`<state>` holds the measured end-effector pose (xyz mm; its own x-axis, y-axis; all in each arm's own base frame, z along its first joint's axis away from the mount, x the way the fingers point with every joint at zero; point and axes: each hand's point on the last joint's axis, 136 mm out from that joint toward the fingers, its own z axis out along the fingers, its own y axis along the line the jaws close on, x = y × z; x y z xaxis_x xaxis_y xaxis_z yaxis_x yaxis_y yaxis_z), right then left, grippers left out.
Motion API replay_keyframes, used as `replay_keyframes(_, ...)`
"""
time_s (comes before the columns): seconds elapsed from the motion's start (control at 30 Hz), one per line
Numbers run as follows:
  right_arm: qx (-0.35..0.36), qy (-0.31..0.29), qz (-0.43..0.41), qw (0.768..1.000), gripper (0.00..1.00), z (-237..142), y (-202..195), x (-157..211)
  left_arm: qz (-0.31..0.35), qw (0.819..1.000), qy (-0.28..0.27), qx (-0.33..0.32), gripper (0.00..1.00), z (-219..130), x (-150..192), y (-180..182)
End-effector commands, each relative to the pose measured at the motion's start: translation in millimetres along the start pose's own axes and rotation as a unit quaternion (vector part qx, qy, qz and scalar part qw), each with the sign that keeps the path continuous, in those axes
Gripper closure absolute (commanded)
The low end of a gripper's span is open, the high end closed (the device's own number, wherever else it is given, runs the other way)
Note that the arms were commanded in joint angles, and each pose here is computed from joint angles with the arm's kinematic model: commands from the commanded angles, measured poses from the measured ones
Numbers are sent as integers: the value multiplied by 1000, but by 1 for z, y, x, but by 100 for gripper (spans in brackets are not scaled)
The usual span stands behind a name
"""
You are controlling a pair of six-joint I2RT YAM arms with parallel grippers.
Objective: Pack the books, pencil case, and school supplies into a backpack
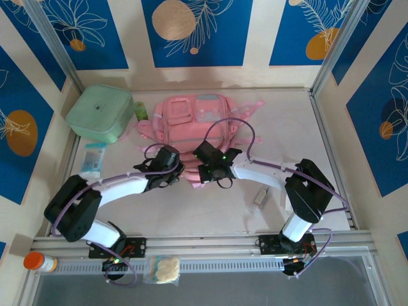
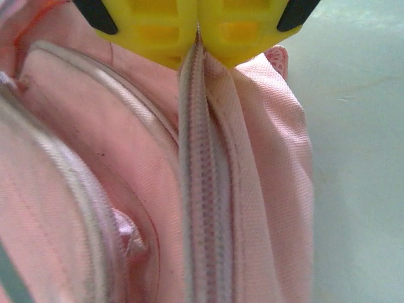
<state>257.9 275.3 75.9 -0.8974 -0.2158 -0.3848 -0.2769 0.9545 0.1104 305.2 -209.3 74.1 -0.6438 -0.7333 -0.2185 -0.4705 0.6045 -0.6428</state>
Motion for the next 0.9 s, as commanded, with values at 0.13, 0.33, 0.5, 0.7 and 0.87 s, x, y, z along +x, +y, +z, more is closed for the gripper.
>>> replay_keyframes(0.13,83,35,17,996,100,-15,-68,18,71,995,-46,-53,100,-44,-81,60)
replay_keyframes(0.33,-55,21,-17,998,100,-16,3,1,91,995,-26,-27,100,-45,-130,46)
replay_keyframes(0.5,-98,6,-39,994,100,-14,34,-5,109,994,-25,-1,58,-56,-129,32)
replay_keyframes(0.7,-83,13,-21,996,100,-7,27,0,12,999,-30,42,35,-74,-64,28)
replay_keyframes(0.87,-78,14,-15,997,100,-4,21,3,-62,995,8,83,27,-59,-5,-1)
